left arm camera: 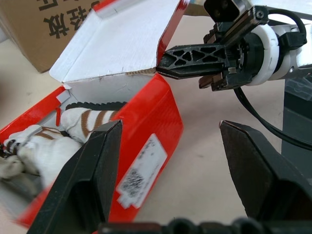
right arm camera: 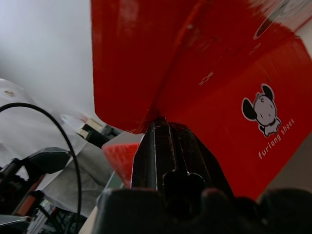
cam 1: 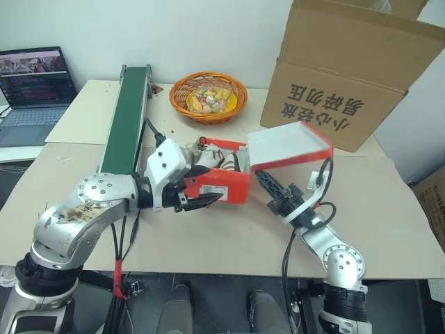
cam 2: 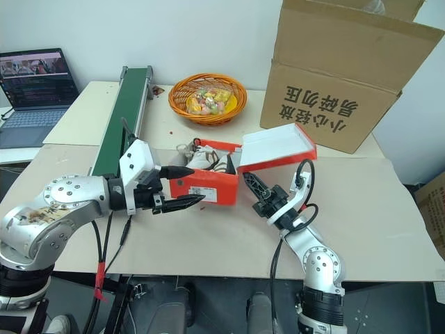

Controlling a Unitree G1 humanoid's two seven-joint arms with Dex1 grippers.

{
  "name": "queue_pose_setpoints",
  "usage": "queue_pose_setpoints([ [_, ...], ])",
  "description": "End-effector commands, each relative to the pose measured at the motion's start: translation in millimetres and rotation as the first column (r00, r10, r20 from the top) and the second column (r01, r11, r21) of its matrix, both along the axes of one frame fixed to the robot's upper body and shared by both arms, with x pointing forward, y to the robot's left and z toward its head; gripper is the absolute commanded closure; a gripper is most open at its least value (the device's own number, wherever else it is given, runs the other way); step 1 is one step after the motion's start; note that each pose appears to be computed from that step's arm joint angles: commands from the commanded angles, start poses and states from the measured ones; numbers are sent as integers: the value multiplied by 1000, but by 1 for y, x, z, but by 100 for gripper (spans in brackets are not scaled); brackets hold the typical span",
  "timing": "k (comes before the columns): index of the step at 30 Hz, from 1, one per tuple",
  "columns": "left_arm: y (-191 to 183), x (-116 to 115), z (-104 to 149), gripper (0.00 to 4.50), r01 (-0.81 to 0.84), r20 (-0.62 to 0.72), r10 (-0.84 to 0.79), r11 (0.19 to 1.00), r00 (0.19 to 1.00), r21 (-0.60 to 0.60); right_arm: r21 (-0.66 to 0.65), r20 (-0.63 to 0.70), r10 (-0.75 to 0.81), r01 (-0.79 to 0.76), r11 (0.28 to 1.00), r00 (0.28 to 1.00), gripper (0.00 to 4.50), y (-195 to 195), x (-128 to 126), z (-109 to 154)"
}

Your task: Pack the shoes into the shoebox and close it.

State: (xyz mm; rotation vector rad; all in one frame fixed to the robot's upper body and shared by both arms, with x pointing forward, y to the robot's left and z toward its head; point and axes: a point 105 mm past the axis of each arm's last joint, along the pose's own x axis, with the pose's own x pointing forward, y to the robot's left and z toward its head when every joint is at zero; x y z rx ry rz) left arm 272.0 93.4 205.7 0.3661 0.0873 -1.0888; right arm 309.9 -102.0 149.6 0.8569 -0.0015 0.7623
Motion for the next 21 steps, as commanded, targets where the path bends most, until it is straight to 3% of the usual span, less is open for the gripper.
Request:
queue_pose_setpoints([
  [1, -2, -5, 10, 111, 12, 38, -12, 1000, 999, -5, 45, 84, -18, 14, 999, 996, 447, -5, 0, 24],
  [21, 1, -6, 12, 111, -10, 24, 10, 1000, 1000, -10, -57, 111, -127, 134, 989, 986, 447, -43, 1, 42],
])
